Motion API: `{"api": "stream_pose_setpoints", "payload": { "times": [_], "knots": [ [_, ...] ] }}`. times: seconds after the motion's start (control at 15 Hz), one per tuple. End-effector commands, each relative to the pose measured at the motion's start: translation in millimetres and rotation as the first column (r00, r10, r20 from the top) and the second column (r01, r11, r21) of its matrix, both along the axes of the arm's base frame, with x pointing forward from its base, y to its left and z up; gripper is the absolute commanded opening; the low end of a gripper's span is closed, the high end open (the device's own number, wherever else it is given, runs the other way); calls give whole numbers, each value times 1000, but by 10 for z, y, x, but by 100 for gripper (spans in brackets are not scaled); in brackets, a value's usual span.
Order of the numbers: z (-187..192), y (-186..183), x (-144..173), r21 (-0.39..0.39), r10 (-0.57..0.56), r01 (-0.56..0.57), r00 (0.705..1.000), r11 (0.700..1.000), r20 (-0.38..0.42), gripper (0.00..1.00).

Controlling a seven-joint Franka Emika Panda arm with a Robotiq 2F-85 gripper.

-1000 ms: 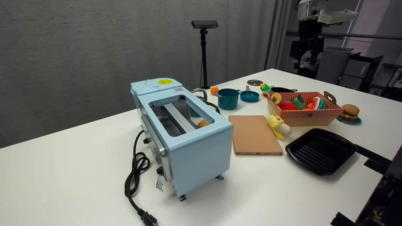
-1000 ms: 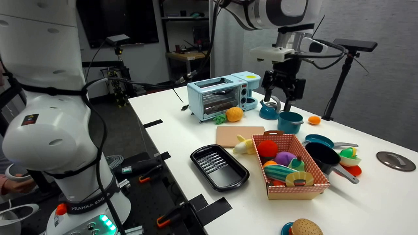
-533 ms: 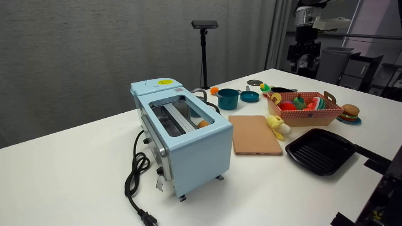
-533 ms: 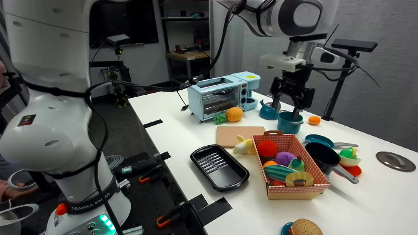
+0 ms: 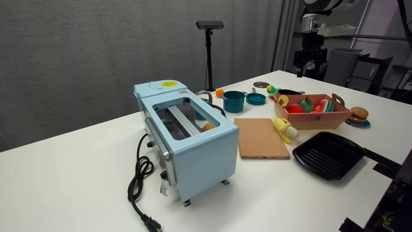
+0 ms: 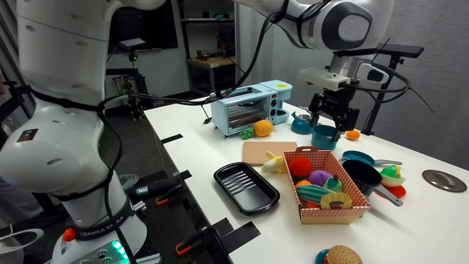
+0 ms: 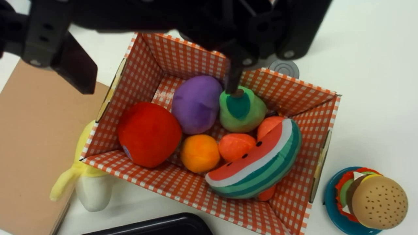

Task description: Pick the green object in the basket and put it on the tray

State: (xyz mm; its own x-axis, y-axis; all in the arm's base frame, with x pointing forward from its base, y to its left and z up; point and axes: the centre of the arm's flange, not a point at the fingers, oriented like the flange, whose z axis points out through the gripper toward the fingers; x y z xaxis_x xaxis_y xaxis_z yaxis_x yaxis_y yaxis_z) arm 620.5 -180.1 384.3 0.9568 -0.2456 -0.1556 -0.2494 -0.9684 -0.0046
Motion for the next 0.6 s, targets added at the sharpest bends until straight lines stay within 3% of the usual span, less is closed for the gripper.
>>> {"api": "stream_pose_setpoints", "payload": {
  "times": [0.0,0.13,0.53],
  "knots": [
    [0,6,2,0,1,-1,1000,1000,0,100],
    [0,6,2,0,1,-1,1000,1000,0,100],
    [-517,-245,223,46,-41,48,989,998,-145,100]
  ]
}}
